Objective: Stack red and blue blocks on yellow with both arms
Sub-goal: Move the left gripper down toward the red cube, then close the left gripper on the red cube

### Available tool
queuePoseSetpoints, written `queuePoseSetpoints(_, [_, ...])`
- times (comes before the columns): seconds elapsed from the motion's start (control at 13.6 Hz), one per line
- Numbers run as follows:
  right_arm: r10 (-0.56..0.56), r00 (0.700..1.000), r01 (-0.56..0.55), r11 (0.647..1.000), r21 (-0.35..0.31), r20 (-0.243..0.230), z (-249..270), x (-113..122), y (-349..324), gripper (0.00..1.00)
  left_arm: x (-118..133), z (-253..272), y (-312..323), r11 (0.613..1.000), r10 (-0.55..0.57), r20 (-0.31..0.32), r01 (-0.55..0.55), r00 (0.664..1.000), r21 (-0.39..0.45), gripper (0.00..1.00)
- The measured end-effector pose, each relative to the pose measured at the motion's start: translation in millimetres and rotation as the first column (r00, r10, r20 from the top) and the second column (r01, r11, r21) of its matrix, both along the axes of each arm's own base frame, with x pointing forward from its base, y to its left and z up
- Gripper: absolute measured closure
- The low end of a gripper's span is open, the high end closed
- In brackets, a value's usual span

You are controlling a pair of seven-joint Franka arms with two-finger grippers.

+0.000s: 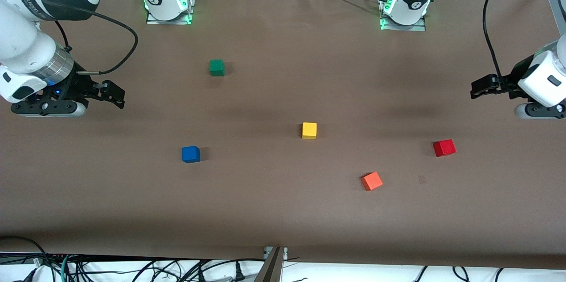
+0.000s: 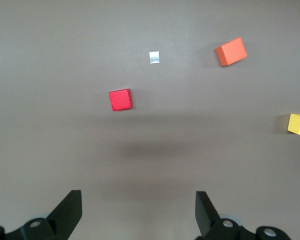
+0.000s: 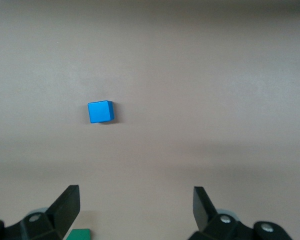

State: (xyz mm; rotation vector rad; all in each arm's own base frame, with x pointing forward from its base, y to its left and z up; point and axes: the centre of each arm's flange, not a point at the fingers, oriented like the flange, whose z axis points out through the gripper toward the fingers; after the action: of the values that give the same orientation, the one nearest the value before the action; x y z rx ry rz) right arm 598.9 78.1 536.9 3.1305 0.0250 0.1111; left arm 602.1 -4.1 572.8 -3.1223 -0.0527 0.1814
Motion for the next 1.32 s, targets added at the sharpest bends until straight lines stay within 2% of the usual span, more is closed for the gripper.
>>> queuePoseSetpoints(0.37, [0.000,1.000,0.000,1.000,0.000,0.000,0.0,0.0,0.0,0.00,4.4,-12.6,18.1,1.000,0.020,-0.024,-0.021,0.999,-0.002,0.00])
queuePoseSetpoints(0.51, [0.000,1.000,0.000,1.000,0.000,0.000,-0.2,0.0,0.1,0.00,11.4,-33.7,31.6,0.999,0.037,-0.059,-0.037,0.998,-0.003,0.00])
queuePoseSetpoints(0.59, [0.000,1.000,0.000,1.000,0.000,0.000,-0.3,0.0,0.1,0.00,18.6,-51.2,39.2,0.999,0.048,-0.074,-0.048,0.996,-0.005,0.00])
queuePoseSetpoints(0.81, [0.000,1.000,0.000,1.000,0.000,-0.001,-0.6,0.1,0.2,0.00,49.7,-116.1,55.1,0.998,0.069,-0.054,-0.069,0.996,-0.009,0.00])
queuePoseSetpoints(1.1, [0.000,1.000,0.000,1.000,0.000,-0.002,-1.0,0.1,0.2,0.00,72.2,-204.3,65.0,0.994,0.111,-0.060,-0.111,0.992,-0.009,0.00])
queuePoseSetpoints(1.32, [0.000,1.000,0.000,1.000,0.000,-0.002,-1.1,0.2,0.2,0.00,70.9,-272.6,71.7,0.992,0.124,0.025,-0.123,0.992,-0.014,0.00])
